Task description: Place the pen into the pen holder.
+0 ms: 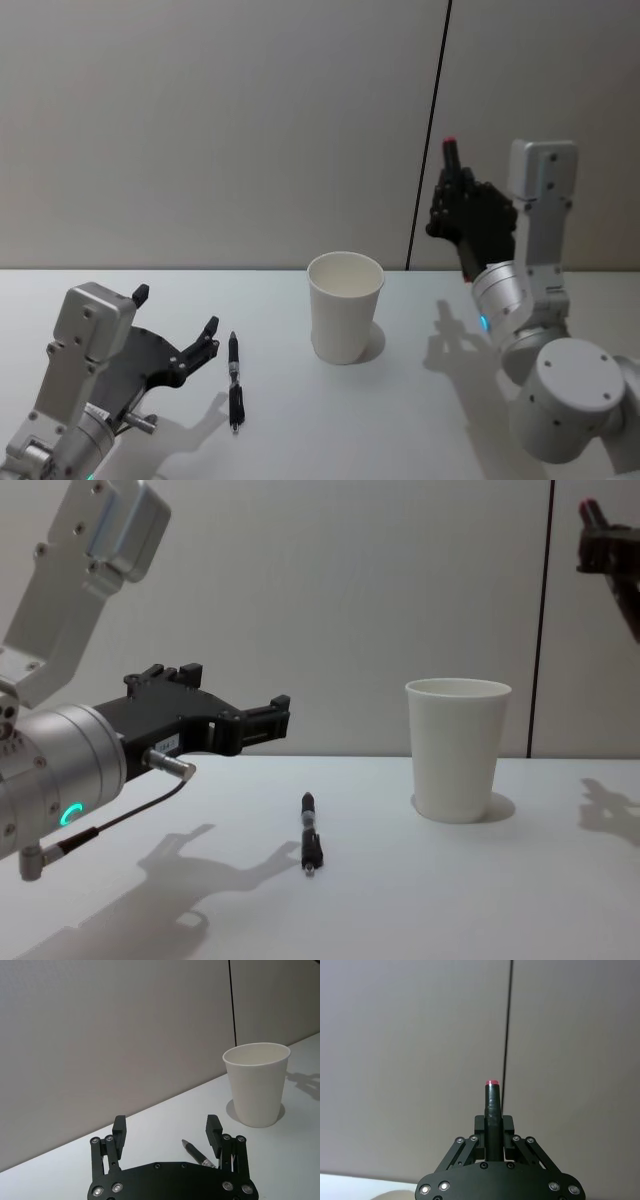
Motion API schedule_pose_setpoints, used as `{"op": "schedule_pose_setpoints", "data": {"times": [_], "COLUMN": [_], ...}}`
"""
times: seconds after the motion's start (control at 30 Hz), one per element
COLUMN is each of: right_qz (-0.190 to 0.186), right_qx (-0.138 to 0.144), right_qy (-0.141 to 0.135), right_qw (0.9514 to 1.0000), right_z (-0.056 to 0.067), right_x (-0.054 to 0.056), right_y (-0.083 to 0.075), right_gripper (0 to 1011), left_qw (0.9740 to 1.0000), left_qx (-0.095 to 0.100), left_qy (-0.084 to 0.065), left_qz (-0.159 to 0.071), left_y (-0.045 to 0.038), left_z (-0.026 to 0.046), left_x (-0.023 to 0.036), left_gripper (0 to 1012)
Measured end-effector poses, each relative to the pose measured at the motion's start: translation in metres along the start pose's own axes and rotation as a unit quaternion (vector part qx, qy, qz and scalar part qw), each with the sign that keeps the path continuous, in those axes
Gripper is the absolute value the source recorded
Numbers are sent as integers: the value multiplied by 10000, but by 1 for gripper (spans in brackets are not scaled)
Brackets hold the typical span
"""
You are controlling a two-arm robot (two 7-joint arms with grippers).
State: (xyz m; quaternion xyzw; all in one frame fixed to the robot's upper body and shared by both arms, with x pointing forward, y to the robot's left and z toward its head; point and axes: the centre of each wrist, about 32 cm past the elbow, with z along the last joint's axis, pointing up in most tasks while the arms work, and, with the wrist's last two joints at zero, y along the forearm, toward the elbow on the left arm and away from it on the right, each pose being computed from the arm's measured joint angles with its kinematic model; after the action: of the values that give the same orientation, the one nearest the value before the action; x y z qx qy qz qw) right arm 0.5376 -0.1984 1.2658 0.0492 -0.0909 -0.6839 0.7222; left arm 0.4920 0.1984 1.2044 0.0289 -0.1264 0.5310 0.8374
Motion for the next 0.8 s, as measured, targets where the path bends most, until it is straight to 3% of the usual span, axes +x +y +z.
{"op": "schedule_pose_setpoints", "data": {"times": [0.4,0.8], "right_qz": [461,642], "right_qx": [37,355], "right_qy": [-176,-184], "right_qw": [9988,9971], "right_z": [-109,-75], "right_x": [-303,-467], "right_y": [12,55], "right_gripper": [205,205], "left_qw": [10000,10000], "left_qx": [0,0], "left_qy": [0,0], "left_qz": [0,0], "left_y": [0,0], "left_z": [0,0], "left_x": [0,0], "left_gripper": [1001,1002]}}
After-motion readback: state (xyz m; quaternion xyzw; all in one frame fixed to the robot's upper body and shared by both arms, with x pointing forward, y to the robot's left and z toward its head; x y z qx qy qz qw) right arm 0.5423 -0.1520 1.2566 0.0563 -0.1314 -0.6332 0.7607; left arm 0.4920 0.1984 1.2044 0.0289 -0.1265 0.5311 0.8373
